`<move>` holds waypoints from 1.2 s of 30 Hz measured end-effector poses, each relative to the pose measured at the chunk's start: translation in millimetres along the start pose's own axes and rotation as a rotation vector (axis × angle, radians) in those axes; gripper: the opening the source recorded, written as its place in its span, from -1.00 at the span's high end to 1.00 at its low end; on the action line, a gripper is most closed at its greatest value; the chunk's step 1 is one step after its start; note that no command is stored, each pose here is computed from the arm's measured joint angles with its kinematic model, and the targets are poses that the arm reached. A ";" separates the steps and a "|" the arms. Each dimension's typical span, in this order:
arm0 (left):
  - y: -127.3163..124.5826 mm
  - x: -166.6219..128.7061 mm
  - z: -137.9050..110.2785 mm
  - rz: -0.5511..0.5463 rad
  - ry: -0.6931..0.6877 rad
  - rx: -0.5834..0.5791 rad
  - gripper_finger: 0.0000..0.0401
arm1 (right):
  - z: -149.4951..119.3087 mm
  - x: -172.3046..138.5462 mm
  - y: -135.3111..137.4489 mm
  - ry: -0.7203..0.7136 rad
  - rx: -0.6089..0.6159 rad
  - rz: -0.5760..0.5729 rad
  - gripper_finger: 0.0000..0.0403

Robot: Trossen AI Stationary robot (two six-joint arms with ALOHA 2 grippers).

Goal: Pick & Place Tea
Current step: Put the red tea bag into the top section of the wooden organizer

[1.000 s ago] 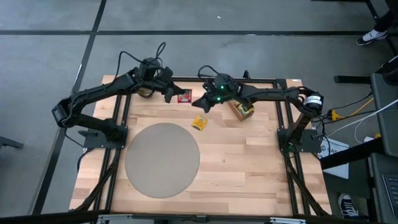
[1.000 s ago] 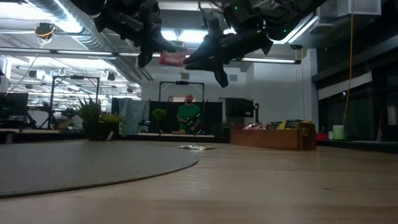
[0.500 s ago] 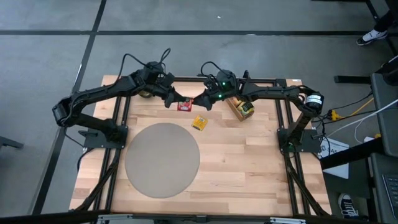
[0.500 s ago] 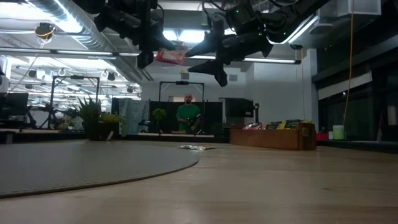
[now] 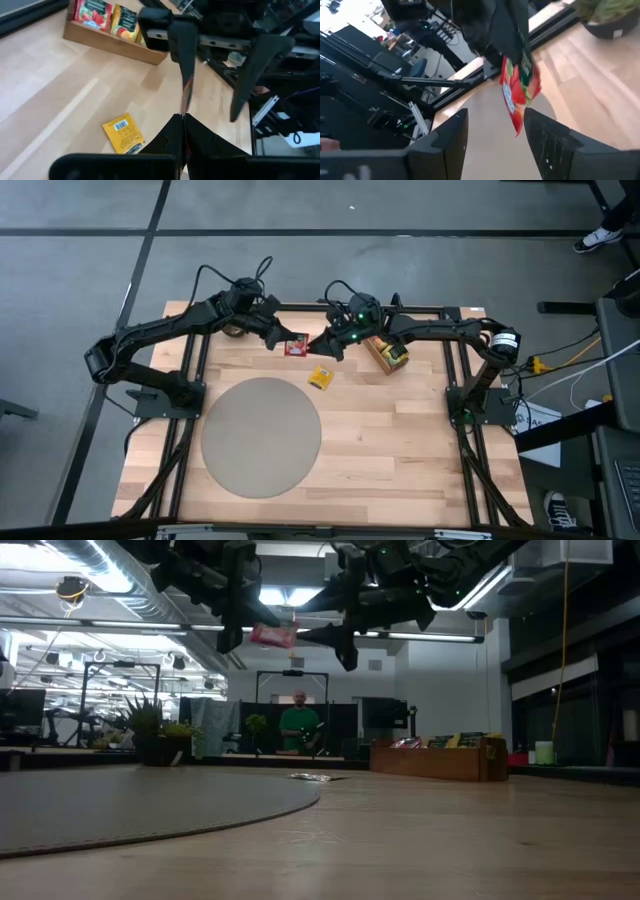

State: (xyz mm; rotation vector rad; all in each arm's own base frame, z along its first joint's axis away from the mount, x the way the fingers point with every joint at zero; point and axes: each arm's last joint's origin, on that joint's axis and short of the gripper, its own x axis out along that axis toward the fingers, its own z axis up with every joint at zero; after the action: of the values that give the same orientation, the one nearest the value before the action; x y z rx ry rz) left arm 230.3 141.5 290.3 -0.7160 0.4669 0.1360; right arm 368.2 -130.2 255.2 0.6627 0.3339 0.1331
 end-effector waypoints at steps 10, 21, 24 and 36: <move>-6.5 2.8 -1.6 -0.073 0.025 0.014 0.99 | 8.4 -0.8 2.8 -0.093 -0.029 -0.001 0.24; -9.1 3.5 1.5 -0.080 -0.009 0.033 0.99 | 8.2 -0.8 3.6 -0.081 -0.051 0.023 0.81; -9.7 3.4 2.9 -0.086 -0.021 0.035 0.99 | 8.4 -0.9 3.7 -0.081 -0.053 0.026 0.96; -8.1 3.6 3.8 -0.035 -0.047 0.026 0.70 | 10.1 -22.9 2.4 -0.024 -0.012 -0.085 0.99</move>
State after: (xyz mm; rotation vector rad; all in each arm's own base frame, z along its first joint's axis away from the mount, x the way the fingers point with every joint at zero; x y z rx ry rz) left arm 237.1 137.8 296.1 -0.6941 0.4106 0.1133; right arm 350.2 -139.3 270.1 0.6371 0.3369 0.0461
